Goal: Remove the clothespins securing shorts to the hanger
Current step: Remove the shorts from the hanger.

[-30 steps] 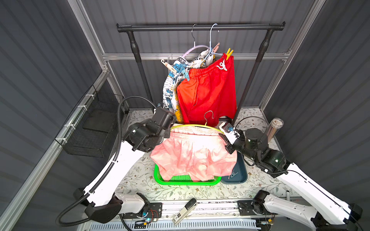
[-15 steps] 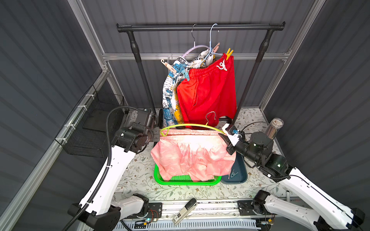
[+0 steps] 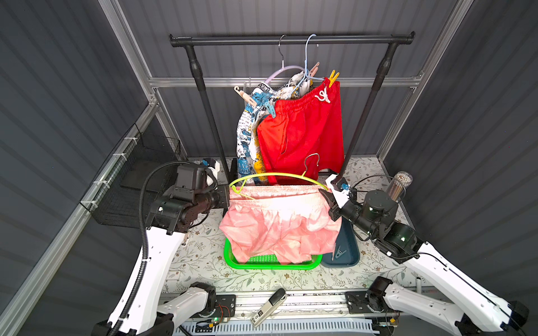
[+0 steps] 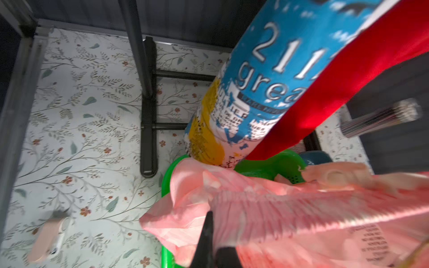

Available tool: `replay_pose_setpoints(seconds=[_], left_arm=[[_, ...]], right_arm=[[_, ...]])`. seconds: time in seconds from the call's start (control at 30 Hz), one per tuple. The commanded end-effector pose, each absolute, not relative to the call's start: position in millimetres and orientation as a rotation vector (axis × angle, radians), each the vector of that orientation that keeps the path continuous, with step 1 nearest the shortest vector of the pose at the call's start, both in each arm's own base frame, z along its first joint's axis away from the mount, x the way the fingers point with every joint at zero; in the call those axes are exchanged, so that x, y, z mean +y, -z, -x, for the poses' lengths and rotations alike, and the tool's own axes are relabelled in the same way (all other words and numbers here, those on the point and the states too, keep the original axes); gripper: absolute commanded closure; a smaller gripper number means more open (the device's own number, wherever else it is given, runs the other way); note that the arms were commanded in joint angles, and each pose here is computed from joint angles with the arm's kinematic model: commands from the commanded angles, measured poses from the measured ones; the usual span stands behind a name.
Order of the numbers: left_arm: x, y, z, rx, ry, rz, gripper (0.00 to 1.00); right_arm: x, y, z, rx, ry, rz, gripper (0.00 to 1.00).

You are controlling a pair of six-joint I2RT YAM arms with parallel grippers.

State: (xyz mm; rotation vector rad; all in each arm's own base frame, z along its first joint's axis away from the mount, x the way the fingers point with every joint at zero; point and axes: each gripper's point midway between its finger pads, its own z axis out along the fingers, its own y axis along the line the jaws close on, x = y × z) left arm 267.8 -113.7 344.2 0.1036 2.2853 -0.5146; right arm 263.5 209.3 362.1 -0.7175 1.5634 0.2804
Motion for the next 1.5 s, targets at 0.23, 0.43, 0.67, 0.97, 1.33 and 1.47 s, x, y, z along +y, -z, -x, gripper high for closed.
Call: replay_pose_setpoints(seconds=[0.23, 0.43, 0.67, 0.97, 1.33, 1.47], left_arm=[[-161.7, -350.6, -238.2, 2.274, 0.911, -0.252, 1.00], [-186.2, -340.4, -229.7, 2.240, 1.063, -0.315, 1.00], [-192.3, -344.4, -221.3, 2.235, 1.037, -0.387, 0.87], [-189.7, -356.8, -207.5, 2.226, 0.997, -0.507, 0.70], [-172.3, -353.2, -211.5, 2.291, 0.816, -0.524, 0.63], [-126.3, -330.2, -228.9, 2.419, 0.438, -0.396, 0.55]], right_arm=[[202.9, -415.5, -278.2, 1.454, -0.371, 0.462, 1.00], [205.6, -413.4, -284.2, 1.476, -0.405, 0.415, 1.00], [208.2, -406.0, -286.7, 1.507, -0.399, 0.426, 1.00], [212.7, -388.0, -271.9, 1.545, -0.409, 0.524, 1.00], [226.5, -387.4, -247.1, 1.538, -0.454, 0.670, 1.00], [228.5, -386.1, -250.4, 1.541, -0.424, 0.687, 1.00]])
